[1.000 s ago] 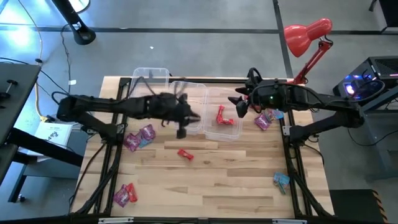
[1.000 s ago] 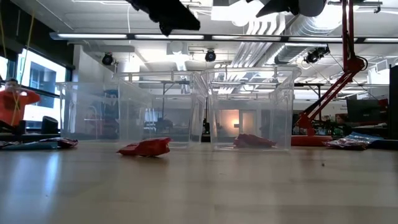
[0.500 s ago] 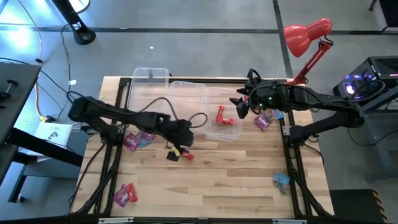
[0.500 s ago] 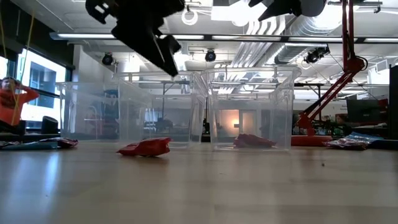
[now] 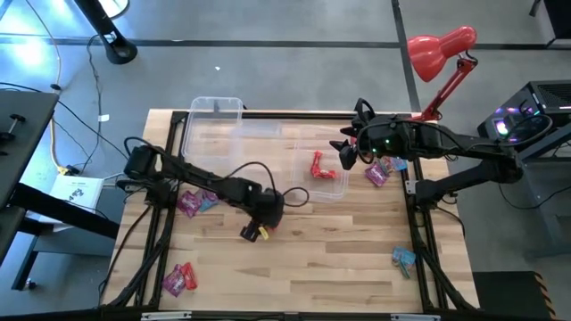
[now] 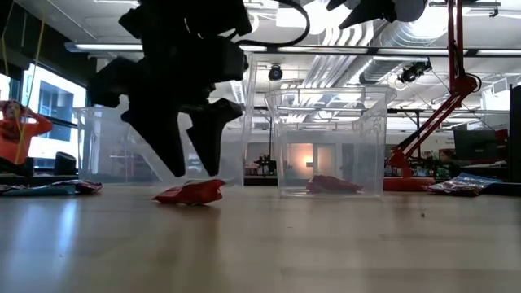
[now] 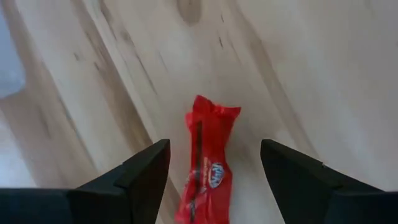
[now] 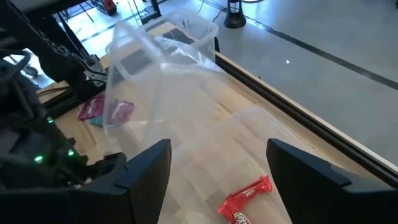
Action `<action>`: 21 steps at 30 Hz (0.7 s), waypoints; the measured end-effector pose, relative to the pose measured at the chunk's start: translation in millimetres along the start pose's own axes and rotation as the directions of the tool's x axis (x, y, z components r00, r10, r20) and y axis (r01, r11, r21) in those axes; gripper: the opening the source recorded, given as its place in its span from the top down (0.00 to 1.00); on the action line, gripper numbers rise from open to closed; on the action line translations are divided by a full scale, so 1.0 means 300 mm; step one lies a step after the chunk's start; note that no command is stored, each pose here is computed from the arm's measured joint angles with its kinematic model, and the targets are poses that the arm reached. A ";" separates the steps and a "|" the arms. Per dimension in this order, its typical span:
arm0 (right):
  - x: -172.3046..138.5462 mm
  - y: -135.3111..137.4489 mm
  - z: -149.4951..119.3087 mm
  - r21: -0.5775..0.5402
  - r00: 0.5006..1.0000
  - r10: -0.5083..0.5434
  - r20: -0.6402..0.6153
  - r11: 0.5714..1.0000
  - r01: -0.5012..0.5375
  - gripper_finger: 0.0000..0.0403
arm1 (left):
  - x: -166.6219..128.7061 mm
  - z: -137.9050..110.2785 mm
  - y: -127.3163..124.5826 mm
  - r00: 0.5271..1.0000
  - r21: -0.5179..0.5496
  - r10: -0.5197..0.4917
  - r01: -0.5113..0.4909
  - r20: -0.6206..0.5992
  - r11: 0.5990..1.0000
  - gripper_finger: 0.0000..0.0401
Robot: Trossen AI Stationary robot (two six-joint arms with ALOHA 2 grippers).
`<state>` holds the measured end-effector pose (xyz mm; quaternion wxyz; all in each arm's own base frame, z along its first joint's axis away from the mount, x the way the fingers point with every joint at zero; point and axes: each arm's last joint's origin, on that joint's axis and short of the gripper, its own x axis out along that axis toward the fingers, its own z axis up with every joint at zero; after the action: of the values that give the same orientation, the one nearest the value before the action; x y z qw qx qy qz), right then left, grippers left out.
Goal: Sort candy
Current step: Put the top red candy into the top right transparent bin
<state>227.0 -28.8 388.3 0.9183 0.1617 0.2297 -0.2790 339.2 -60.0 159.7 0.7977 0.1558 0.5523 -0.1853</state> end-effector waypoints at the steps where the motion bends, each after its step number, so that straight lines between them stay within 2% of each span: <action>1: 0.000 0.000 0.000 0.000 1.000 -0.002 0.001 1.000 0.002 0.36 | 0.006 -0.004 -0.003 1.000 0.003 0.011 -0.011 -0.023 1.000 0.39; 3: 0.000 0.000 0.000 0.000 1.000 -0.003 0.001 1.000 0.003 0.36 | 0.020 -0.014 -0.005 0.998 -0.002 0.022 -0.022 -0.056 1.000 0.39; 10: 0.000 -0.001 0.000 0.003 1.000 -0.004 0.001 1.000 0.004 0.36 | -0.019 -0.007 0.002 0.998 -0.033 0.043 -0.044 -0.040 0.999 0.39; 17: 0.001 -0.001 -0.001 0.003 1.000 -0.005 0.000 1.000 0.005 0.36 | -0.144 0.033 0.009 0.997 -0.006 0.083 -0.083 -0.009 0.997 0.39; 21: 0.001 -0.001 -0.001 0.001 1.000 -0.005 -0.001 1.000 0.005 0.36 | -0.271 0.058 0.012 0.992 0.031 0.124 -0.125 0.020 0.992 0.39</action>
<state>227.0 -28.9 387.8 0.9173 0.1618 0.2304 -0.2814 329.1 -54.6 241.9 0.8099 0.2012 0.5315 -0.1455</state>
